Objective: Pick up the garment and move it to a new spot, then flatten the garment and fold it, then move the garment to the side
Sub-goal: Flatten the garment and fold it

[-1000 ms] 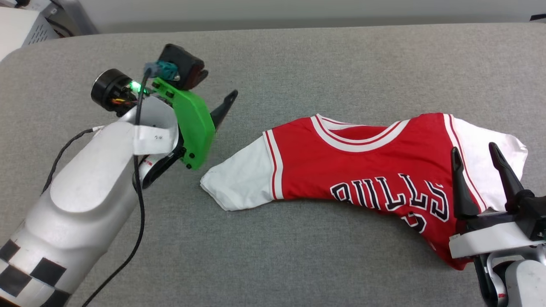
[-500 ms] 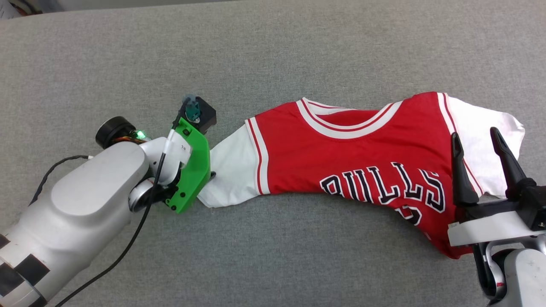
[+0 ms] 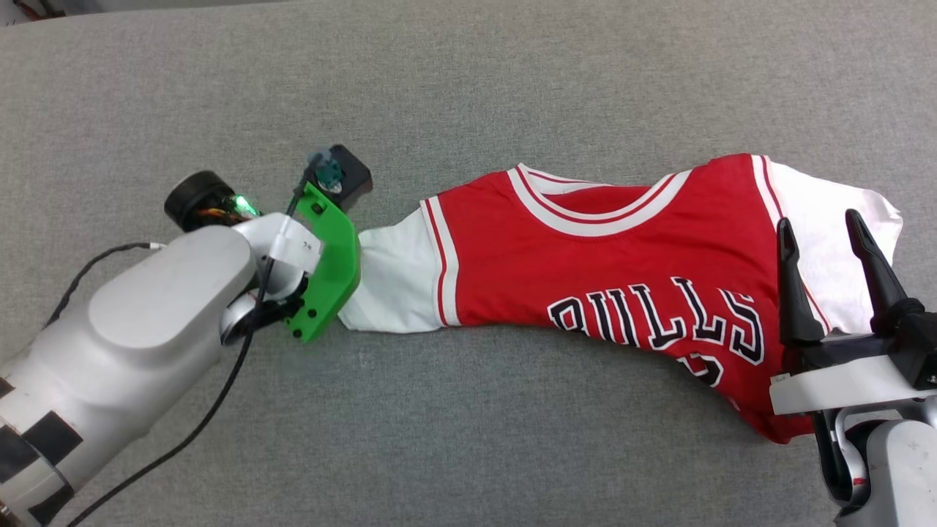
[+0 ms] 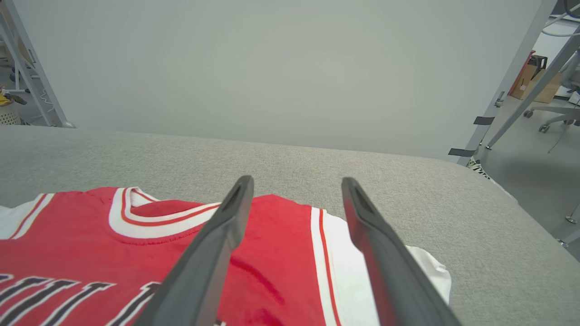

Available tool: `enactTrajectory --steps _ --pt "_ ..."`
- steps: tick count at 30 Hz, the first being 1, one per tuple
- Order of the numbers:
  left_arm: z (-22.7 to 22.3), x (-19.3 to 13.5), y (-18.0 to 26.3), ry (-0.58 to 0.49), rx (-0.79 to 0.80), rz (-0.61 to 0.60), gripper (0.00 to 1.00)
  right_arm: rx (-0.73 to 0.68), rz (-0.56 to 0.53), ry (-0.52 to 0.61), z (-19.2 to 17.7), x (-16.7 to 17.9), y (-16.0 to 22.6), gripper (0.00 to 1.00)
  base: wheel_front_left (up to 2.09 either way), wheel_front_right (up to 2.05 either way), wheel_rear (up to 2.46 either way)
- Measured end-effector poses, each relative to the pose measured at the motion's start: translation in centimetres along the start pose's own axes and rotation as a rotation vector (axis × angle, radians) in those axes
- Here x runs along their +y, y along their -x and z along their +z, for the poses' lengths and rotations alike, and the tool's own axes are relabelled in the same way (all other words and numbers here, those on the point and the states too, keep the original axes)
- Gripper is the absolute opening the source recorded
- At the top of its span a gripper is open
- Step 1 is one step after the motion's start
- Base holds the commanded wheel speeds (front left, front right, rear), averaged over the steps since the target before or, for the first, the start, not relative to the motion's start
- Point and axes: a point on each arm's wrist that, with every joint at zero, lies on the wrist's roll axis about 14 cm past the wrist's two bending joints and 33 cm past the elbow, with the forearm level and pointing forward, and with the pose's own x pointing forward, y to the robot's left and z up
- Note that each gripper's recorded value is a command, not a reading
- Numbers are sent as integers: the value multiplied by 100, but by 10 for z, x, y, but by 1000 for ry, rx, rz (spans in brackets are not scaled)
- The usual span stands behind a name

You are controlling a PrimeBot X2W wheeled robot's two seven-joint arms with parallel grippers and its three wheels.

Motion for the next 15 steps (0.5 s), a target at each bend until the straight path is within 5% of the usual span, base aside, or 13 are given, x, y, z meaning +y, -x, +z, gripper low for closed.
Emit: enactTrajectory --steps 8,15 --pt "66 33 10 -31 -205 85 0 -22 -20 16 9 -8 3 100 0 0 0" --pt "77 48 -15 4 -249 118 0 -36 -44 36 13 -17 -1 100 0 0 0"
